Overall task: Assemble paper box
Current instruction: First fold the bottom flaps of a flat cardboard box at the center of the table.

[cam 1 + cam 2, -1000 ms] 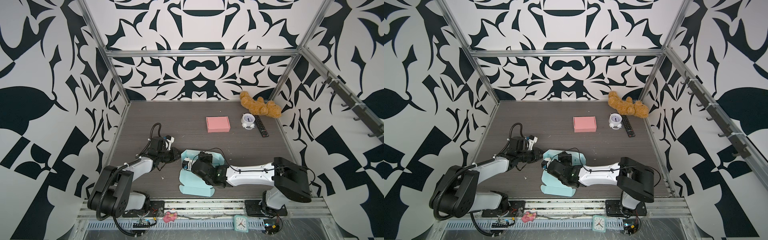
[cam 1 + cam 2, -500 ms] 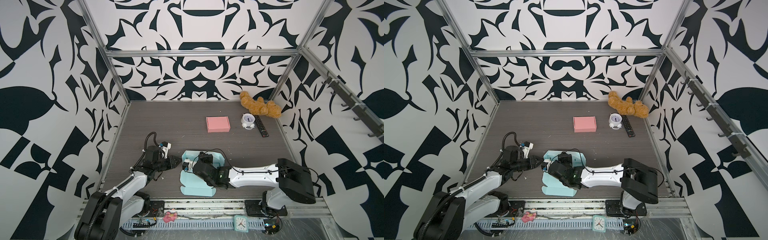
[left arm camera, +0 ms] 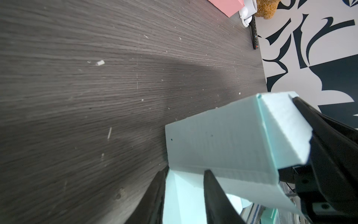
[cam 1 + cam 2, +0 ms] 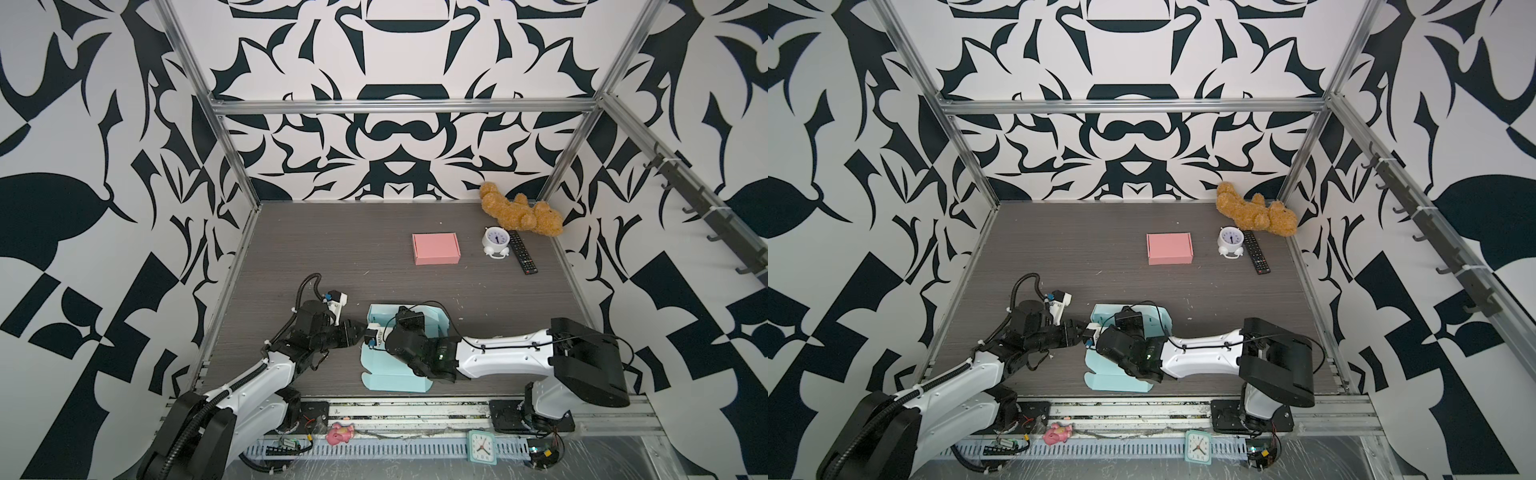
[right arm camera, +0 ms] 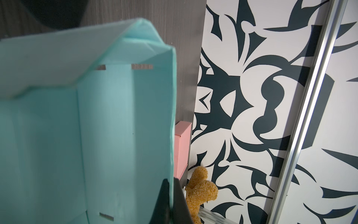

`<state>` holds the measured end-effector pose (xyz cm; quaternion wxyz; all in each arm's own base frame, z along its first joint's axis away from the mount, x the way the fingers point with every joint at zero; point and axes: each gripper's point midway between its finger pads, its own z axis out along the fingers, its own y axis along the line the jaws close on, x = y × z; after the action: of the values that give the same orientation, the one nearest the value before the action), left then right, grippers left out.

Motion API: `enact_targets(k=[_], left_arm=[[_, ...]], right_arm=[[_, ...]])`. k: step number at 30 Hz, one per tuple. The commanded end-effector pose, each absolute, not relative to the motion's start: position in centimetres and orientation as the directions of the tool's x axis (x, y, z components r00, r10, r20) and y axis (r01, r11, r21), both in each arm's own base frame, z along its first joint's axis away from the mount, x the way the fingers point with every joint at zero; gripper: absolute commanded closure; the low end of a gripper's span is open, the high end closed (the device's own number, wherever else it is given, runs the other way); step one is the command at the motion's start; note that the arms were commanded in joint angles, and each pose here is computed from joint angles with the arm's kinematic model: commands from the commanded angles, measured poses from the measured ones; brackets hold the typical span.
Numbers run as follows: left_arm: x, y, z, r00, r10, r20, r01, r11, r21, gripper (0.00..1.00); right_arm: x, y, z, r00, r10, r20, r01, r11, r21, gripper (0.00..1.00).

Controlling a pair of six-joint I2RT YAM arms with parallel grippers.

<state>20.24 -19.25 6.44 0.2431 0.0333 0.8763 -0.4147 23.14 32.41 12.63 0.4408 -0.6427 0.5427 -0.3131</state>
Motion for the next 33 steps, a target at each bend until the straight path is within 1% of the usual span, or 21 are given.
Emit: enact_targets(k=[1, 6, 15, 21, 29, 33], left_arm=[[20.0, -19.2, 6.1, -0.858, -0.143, -0.494, 0.283, 0.671, -0.685, 0.62], [19.8, -19.3, 5.7, -0.832, -0.139, -0.538, 0.309, 0.689, -0.656, 0.57], [18.8, -19.6, 5.6, -0.820, -0.117, -0.560, 0.342, 0.685, -0.643, 0.55], [19.0, -19.7, 6.3, -0.803, -0.121, -0.584, 0.364, 0.676, -0.640, 0.53], [19.2, -20.2, 7.0, -0.785, -0.114, -0.609, 0.401, 0.655, -0.640, 0.50], [19.3, -20.2, 7.3, -0.775, -0.118, -0.621, 0.410, 0.654, -0.636, 0.48]], right_arm=[[22.5, 32.8, 13.7, 0.223, -0.972, -0.071, -0.389, -0.022, -0.921, 1.00], [22.0, 32.9, 13.6, 0.236, -0.970, -0.052, -0.386, -0.044, -0.922, 1.00], [21.5, 32.2, 12.2, 0.220, -0.975, 0.009, -0.378, -0.094, -0.921, 1.00], [21.2, 31.7, 11.9, 0.209, -0.978, 0.015, -0.384, -0.096, -0.918, 1.00], [20.1, 31.3, 11.0, 0.200, -0.977, 0.070, -0.372, -0.142, -0.917, 1.00], [19.7, 31.0, 10.9, 0.194, -0.978, 0.077, -0.370, -0.145, -0.918, 1.00]])
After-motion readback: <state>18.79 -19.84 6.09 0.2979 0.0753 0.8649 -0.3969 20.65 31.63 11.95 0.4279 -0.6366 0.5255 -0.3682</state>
